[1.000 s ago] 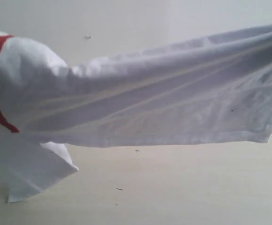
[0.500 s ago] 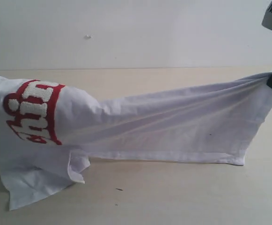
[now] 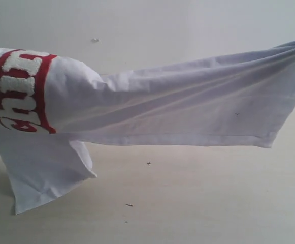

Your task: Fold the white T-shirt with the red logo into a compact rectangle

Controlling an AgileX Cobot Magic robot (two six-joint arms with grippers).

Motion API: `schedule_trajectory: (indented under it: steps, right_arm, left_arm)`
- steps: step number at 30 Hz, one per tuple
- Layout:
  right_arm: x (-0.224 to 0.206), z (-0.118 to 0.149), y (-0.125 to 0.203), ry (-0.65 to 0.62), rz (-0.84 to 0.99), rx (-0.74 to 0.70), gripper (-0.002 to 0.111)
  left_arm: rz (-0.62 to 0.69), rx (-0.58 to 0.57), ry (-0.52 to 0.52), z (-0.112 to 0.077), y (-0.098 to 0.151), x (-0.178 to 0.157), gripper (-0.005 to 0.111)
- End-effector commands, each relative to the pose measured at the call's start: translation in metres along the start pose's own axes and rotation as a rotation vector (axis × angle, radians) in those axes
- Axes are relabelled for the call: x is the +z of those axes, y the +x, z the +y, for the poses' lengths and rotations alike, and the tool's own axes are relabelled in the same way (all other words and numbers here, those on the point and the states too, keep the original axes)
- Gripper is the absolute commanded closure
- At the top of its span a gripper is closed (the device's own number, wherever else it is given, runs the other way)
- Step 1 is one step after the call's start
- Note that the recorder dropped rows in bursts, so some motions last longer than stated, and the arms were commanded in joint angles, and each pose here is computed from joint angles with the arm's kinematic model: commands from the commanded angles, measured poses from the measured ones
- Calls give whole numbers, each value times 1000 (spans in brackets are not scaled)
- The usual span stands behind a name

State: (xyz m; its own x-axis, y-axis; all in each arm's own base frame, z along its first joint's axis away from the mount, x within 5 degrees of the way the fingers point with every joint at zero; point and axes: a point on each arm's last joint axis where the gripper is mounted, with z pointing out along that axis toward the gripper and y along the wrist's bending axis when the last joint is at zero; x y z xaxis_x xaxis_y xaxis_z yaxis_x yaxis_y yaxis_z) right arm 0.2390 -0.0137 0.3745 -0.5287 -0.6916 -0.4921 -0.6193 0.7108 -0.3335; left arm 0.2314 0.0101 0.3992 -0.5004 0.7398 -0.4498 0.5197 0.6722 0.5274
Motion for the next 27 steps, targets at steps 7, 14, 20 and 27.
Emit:
schedule_trajectory:
  steps: [7,14,20,27]
  right_arm:
    - [-73,64,20,-25,-132,171,108]
    - [-58,67,23,-58,-72,123,108]
    - [-6,44,22,-151,93,131,108]
    - [80,10,26,-170,245,68,108]
  left_arm:
    - [-50,-212,-18,-36,28,-95,107]
    - [-68,-209,47,-36,21,-85,107]
    - [85,-170,196,-24,12,-17,107]
    - [340,-48,304,-14,19,87,107]
